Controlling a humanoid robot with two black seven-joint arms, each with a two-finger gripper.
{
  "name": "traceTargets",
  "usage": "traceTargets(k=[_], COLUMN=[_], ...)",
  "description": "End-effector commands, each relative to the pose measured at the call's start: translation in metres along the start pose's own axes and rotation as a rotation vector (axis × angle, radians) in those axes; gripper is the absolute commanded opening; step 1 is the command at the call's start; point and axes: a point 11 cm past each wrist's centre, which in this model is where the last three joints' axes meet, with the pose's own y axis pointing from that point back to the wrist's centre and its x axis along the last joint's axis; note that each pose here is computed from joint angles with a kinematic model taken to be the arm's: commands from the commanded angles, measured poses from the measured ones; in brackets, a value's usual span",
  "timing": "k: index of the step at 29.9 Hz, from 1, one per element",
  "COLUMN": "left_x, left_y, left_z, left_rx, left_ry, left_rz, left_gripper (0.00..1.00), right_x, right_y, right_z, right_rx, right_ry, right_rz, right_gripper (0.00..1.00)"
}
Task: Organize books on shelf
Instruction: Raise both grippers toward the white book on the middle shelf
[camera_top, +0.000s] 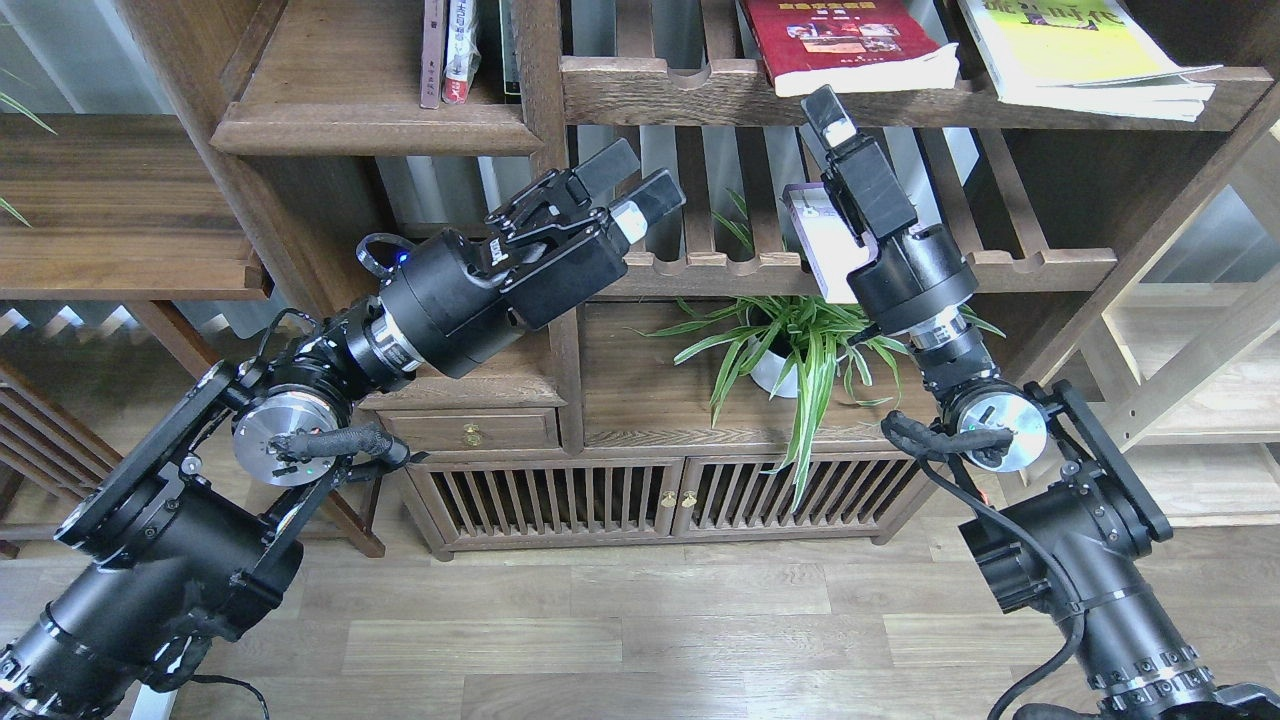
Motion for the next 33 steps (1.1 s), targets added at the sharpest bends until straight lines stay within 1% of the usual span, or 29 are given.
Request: traceTargets(k=[1, 14, 22, 27, 33], left_x=[-0.001, 0.002, 0.004, 0.005, 0.005], left_y=[0.000, 0.006, 0.006, 0.009, 0.007], left_z=[0.001, 0.006, 0.011, 0.004, 0.003], left_rx=[0.010, 0.013, -0.003, -0.002, -0.006], left_ry=[-0.012, -0.031, -0.038, -0.015, -0.008], left_rz=[-0.003, 0.009, 0.014, 0.023, 0.022], left_gripper=[0.99, 0.99, 0.99, 0.99, 0.99], right_x=[0.000, -0.003, -0.003, -0.004, -0.013], right_y=[0.000, -0.003, -0.002, -0.003, -0.013], right_z=[0.000, 0.015, 0.016, 0.017, 0.032], right_rx=[0.002, -0.046, -0.049, -0.047, -0.029], right_ry=[0.000, -0.009, -0.010, -0.015, -0.069], right_rz=[0.000, -0.012, -0.010, -0.013, -0.039], right_gripper=[1.00, 1.00, 1.00, 1.00, 1.00])
